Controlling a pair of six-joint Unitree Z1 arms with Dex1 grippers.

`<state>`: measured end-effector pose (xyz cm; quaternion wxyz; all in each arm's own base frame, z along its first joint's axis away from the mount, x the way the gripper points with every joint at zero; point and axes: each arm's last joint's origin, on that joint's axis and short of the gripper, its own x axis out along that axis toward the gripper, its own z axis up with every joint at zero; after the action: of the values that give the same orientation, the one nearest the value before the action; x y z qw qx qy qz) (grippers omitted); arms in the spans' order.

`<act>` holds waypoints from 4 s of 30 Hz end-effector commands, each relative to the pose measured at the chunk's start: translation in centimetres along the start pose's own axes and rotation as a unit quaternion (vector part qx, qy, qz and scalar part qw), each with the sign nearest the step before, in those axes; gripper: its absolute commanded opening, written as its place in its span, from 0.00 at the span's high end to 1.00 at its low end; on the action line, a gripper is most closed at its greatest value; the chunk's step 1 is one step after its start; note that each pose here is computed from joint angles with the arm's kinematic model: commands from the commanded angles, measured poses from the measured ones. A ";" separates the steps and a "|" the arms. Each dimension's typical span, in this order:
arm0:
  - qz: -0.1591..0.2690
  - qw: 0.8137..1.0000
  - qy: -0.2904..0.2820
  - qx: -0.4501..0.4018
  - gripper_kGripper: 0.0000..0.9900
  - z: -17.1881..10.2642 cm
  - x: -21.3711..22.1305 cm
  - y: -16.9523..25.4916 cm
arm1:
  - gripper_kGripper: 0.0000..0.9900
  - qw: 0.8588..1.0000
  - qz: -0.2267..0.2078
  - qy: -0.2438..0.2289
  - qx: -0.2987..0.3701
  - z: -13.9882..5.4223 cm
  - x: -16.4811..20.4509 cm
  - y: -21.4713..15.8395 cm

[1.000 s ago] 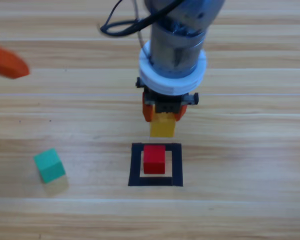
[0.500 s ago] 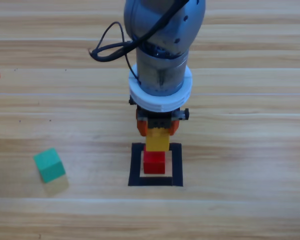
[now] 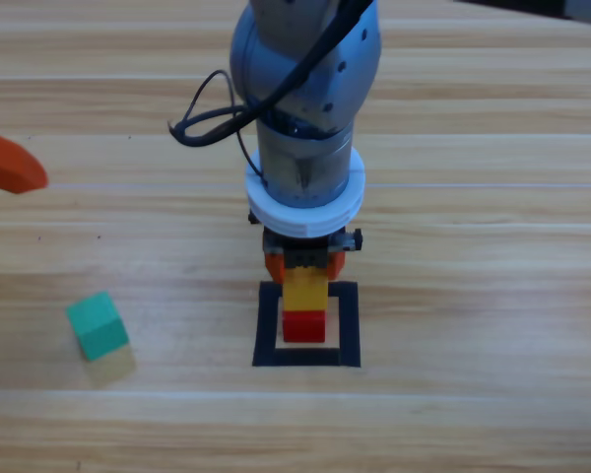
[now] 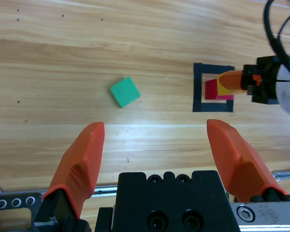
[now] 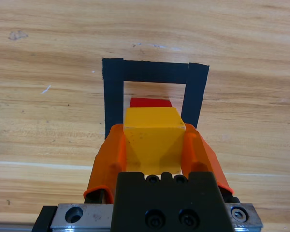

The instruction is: Stack the blocks in the rectangular block: red at the bottom, yellow in the middle, green on top

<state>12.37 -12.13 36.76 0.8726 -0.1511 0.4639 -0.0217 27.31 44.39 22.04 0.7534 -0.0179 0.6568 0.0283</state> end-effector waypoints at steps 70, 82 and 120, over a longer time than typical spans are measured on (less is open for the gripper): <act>0.242 0.920 0.215 -0.220 0.07 3.4 24.6 -2.4 | 0.00 0.966 0.091 -0.232 -0.063 -13.3 -11.1 -20.6; 0.238 0.918 0.233 -0.213 0.07 2.5 26.2 -1.9 | 0.00 0.967 0.087 -0.228 -0.065 -13.2 -10.8 -20.4; 0.194 0.939 0.241 -0.149 0.66 2.4 24.1 -1.2 | 0.00 0.904 0.234 -0.276 -0.226 -15.9 -9.1 -22.2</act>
<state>27.64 -17.40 18.76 0.6864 -0.1751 0.6788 0.1933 11.77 22.34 28.75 0.8466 -0.0177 0.3859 0.3660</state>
